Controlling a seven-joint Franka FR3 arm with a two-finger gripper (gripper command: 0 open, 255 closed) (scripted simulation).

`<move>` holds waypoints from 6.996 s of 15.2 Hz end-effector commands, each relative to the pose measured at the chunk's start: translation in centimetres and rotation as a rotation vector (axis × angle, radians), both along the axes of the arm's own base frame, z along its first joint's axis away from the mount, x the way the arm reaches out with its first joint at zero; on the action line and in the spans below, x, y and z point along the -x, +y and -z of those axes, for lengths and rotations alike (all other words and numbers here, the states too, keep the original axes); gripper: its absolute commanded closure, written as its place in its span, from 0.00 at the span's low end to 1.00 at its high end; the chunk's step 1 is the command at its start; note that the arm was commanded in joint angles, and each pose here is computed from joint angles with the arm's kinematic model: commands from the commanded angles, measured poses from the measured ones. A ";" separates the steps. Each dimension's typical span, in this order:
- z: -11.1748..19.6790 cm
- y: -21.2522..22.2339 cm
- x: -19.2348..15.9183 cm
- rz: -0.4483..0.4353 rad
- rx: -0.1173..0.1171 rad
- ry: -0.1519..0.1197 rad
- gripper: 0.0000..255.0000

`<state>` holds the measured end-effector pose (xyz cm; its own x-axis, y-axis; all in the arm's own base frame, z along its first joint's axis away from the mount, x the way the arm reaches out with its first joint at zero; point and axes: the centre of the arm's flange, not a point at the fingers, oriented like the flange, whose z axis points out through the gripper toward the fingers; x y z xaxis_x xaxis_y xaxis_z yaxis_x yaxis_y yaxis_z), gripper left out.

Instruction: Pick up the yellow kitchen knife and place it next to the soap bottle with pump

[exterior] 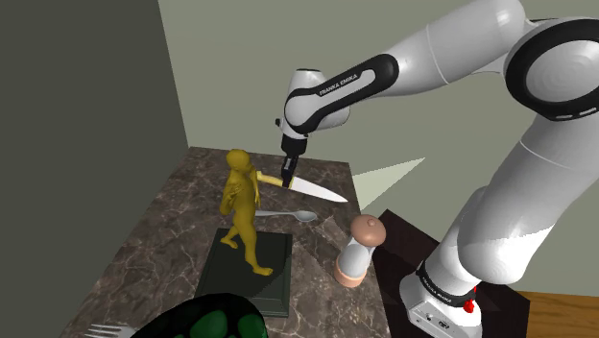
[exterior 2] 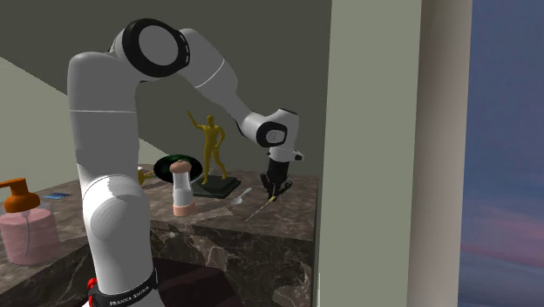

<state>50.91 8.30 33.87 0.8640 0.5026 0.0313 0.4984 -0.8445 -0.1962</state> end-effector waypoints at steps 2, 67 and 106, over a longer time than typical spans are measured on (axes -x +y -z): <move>0.5 -0.2 0.0 0.002 0.002 0.007 1.00; -26.8 4.6 16.5 0.002 0.002 0.007 1.00; -26.9 19.1 65.9 0.002 0.002 0.007 1.00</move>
